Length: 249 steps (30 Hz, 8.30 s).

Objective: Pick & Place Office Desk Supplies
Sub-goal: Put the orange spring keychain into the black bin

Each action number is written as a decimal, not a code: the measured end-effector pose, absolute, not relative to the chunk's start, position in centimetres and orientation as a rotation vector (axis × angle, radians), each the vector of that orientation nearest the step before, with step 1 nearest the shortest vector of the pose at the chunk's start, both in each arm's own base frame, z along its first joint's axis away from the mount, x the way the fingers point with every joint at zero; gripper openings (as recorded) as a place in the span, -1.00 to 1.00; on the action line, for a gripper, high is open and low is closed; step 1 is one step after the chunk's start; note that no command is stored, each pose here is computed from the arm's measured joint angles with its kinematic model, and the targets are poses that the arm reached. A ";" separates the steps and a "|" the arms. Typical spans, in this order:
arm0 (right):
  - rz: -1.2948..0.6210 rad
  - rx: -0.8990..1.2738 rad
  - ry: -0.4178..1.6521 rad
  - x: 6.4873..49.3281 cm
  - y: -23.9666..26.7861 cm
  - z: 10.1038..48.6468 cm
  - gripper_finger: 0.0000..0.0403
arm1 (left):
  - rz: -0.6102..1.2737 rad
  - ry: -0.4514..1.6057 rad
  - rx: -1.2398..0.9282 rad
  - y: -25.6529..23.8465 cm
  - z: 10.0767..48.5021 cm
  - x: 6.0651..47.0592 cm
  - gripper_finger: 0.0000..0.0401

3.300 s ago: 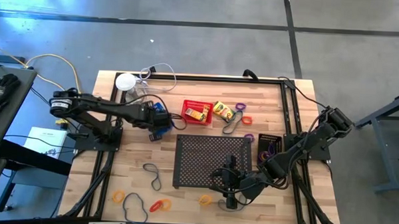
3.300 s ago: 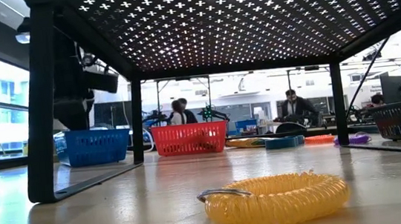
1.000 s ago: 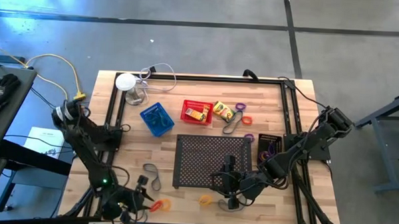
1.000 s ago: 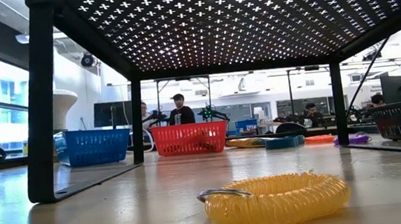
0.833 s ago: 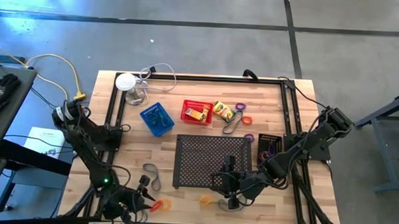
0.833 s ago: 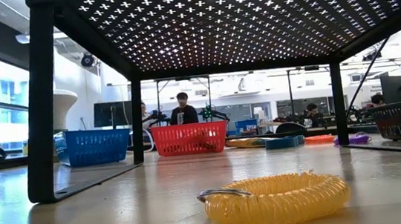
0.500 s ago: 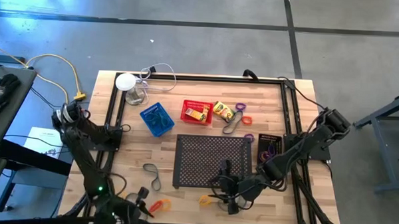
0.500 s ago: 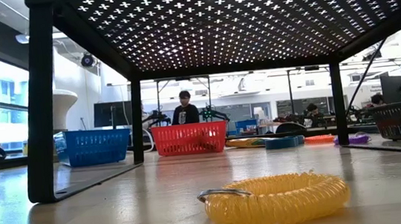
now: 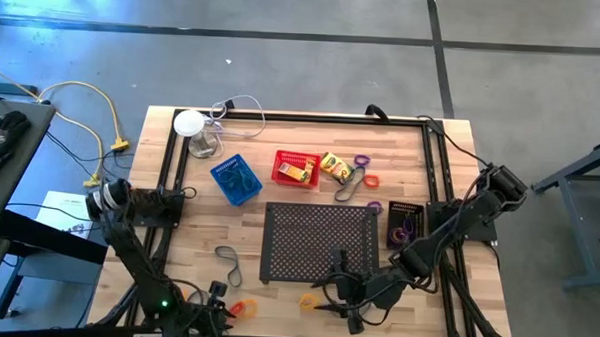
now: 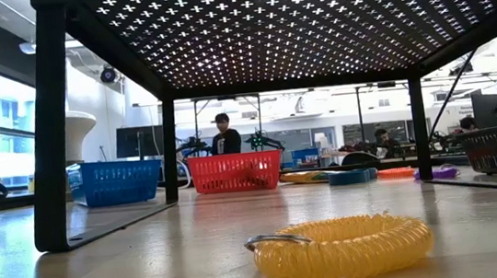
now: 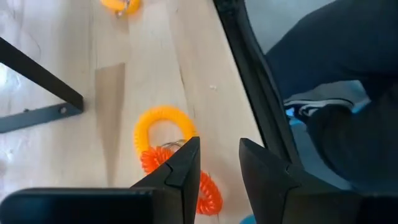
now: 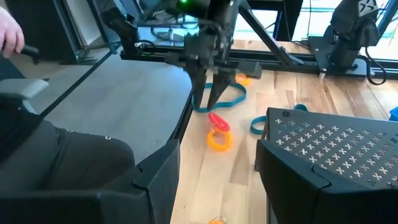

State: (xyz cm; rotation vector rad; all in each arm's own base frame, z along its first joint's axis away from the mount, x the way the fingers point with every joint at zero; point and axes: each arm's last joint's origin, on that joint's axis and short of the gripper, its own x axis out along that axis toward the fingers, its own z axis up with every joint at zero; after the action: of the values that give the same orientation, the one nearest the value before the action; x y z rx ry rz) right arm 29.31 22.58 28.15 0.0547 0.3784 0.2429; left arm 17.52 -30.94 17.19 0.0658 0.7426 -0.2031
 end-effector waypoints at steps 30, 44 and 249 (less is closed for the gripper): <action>0.294 0.053 0.387 28.7 23.5 28.1 -0.01 | 0.008 0.837 -0.070 -30.5 14.2 17.2 -0.48; 0.310 0.029 0.389 28.6 23.5 28.1 -0.01 | 0.046 0.873 -0.052 -30.2 12.4 18.3 -0.56; -0.810 0.710 1.167 16.1 -4.7 31.0 0.13 | -0.042 1.087 -0.076 -19.1 34.1 21.9 -0.51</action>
State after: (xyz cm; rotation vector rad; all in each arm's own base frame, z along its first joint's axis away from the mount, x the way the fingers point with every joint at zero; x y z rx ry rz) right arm 16.15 -4.70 31.03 0.7095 1.1669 -0.8096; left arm 21.95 -19.14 34.08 -0.0764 1.0869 -0.0424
